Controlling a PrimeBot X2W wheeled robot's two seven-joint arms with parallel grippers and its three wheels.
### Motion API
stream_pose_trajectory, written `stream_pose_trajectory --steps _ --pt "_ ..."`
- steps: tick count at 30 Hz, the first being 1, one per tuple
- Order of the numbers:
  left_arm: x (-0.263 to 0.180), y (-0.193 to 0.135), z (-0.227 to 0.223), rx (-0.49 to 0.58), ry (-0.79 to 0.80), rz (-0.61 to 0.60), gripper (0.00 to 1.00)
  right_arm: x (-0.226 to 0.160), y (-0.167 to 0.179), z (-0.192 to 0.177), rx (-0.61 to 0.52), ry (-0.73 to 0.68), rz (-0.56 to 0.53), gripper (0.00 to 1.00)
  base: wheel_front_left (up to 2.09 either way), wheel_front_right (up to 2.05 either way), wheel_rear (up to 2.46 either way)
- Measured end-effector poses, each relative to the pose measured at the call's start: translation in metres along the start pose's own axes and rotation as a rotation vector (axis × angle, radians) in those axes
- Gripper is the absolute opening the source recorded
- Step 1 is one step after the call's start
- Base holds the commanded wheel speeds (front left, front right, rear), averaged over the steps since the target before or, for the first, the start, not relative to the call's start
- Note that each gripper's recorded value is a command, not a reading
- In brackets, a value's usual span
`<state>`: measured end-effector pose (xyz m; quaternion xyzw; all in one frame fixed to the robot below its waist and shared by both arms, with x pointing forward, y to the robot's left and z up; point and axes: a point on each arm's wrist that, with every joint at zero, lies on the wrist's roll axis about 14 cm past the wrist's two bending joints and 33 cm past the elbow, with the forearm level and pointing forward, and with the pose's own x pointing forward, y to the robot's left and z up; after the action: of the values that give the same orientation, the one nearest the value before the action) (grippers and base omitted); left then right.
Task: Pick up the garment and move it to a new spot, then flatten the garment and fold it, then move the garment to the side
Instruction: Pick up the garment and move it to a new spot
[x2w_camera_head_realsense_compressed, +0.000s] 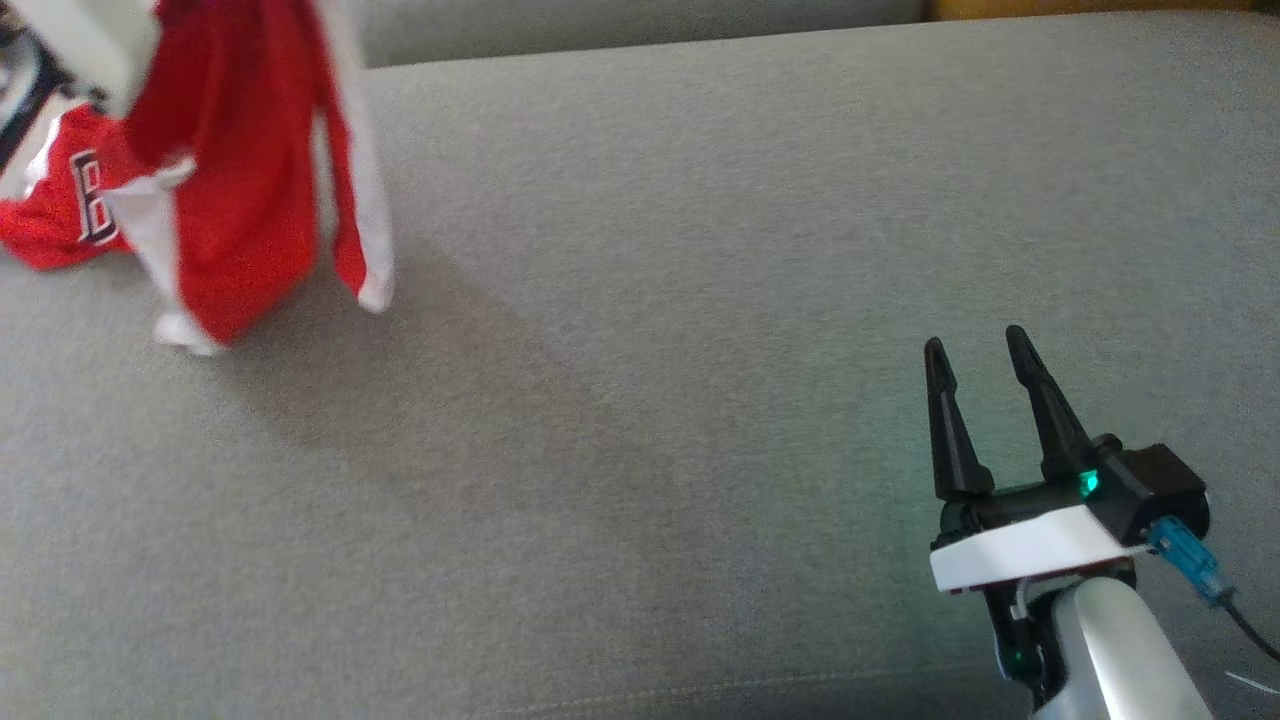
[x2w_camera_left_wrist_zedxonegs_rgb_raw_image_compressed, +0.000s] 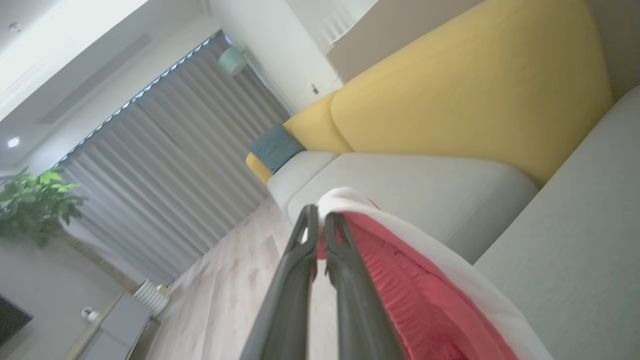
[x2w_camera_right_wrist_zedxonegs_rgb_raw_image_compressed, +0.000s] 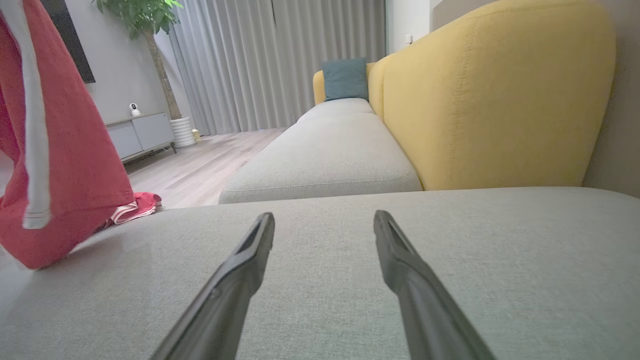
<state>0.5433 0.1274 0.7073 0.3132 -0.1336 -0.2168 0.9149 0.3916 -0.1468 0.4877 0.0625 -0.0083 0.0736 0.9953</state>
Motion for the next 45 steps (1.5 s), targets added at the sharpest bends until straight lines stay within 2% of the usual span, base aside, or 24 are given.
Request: stream_pose_trajectory --steps 4,7,10,13,16,23,35,37,38,39,40,41,45 --pt "0.017 -0.032 0.05 -0.031 -0.128 -0.076 0.0 -0.009 -0.012 0.008 0.0 -0.022 -0.04 1.0 0.0 0.0 0.0" --pt "0.028 -0.057 0.082 -0.096 -0.212 -0.124 0.0 -0.015 -0.02 0.01 -0.004 -0.025 -0.068 1.0 0.0 0.0 0.0" --pt "0.04 -0.082 0.098 -0.183 -0.247 -0.157 0.0 -0.019 -0.029 0.008 0.003 -0.019 -0.096 1.0 0.0 0.0 0.0" --pt "0.05 -0.103 0.095 -0.24 -0.233 -0.184 0.0 -0.021 -0.034 0.003 0.006 -0.004 -0.113 1.0 0.0 0.0 0.0" --pt "0.055 -0.129 0.064 -0.292 -0.157 -0.215 0.0 -0.022 -0.038 -0.001 0.013 0.008 -0.128 1.0 0.0 0.0 0.0" --pt "0.034 -0.2 -0.059 -0.45 0.152 -0.245 0.0 -0.023 -0.048 -0.011 0.025 0.039 -0.16 1.0 0.0 0.0 0.0" --pt "-0.035 -0.247 -0.152 -0.567 0.413 -0.144 0.01 -0.016 -0.043 -0.016 0.038 0.049 -0.142 1.0 0.0 0.0 0.0" --pt "-0.046 -0.251 -0.159 -0.584 0.438 -0.123 0.12 -0.014 -0.04 -0.016 0.039 0.047 -0.133 1.0 0.0 0.0 0.0" --pt "-0.052 -0.251 -0.161 -0.591 0.446 -0.108 0.27 -0.013 -0.039 -0.016 0.039 0.045 -0.128 1.0 0.0 0.0 0.0" --pt "-0.057 -0.25 -0.164 -0.601 0.455 -0.089 0.45 -0.011 -0.037 -0.015 0.04 0.044 -0.123 1.0 0.0 0.0 0.0" --pt "-0.062 -0.25 -0.166 -0.61 0.463 -0.072 0.89 -0.01 -0.035 -0.015 0.04 0.042 -0.116 1.0 0.0 0.0 0.0" --pt "-0.066 -0.25 -0.167 -0.62 0.469 -0.059 1.0 -0.009 -0.033 -0.014 0.041 0.04 -0.108 1.0 0.0 0.0 0.0" --pt "-0.083 -0.248 -0.168 -0.664 0.475 -0.002 1.0 -0.006 -0.024 -0.012 0.036 0.033 -0.079 1.0 0.0 0.0 0.0"
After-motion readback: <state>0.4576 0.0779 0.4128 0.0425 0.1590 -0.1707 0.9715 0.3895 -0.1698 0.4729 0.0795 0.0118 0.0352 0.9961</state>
